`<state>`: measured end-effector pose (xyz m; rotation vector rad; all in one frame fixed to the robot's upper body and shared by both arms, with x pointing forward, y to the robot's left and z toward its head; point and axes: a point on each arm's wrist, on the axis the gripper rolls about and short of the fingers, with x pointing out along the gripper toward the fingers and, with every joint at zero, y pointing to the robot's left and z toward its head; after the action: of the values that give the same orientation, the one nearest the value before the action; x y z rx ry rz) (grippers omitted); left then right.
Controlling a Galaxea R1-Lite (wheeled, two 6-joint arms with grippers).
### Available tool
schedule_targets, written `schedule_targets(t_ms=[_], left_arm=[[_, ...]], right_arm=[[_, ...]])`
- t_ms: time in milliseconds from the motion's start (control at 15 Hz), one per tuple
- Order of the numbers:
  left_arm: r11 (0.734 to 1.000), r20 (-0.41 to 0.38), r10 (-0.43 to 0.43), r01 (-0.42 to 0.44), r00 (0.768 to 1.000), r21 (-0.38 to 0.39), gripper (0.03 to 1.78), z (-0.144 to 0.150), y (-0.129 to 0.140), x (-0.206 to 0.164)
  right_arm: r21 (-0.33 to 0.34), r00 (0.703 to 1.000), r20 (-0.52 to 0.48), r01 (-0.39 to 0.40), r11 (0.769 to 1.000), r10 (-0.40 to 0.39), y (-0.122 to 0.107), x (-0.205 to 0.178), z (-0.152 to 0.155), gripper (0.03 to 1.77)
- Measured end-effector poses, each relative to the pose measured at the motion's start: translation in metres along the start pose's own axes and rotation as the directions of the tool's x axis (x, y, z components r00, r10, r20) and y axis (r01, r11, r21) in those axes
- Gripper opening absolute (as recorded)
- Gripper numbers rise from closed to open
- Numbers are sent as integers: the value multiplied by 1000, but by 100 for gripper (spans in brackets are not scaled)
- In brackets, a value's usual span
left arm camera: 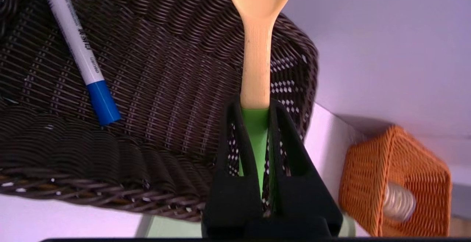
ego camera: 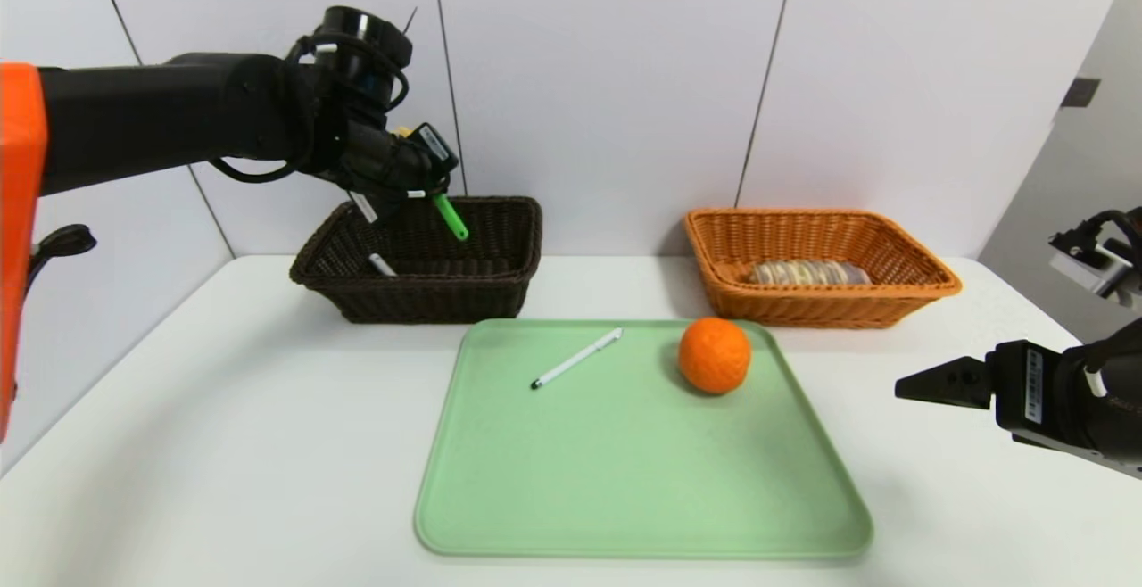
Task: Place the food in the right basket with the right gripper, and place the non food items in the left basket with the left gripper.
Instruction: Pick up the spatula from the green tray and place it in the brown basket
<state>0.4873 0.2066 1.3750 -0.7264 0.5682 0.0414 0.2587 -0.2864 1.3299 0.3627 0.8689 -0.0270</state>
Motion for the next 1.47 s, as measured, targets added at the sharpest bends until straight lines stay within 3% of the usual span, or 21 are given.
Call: schedule_targets(t_ms=[267,867,933,1133,1467], left_arm=[[987,-22,74,-76,997,-144,12,3,26,35],[972,-82,105,-120,991,-203,12,3,45,56],[971,-84,110,-125,990,-203,34,2,46,58],[972,-87,112,-127,990,-198,77,1,47,61],[979,-67,96,-107,993,-174,121,5,42,51]], right_arm=[[0,1000,-7,6,1000,-6,-1,2,-1,171],[0,1000,-21,15,1000,-15,-3,4,-5,171],[0,1000,-21,15,1000,-15,-3,4,-4,171],[-1,1000,-21,14,1000,-14,-3,4,-4,171],[1,1000,-16,11,1000,-11,-3,3,-4,171]])
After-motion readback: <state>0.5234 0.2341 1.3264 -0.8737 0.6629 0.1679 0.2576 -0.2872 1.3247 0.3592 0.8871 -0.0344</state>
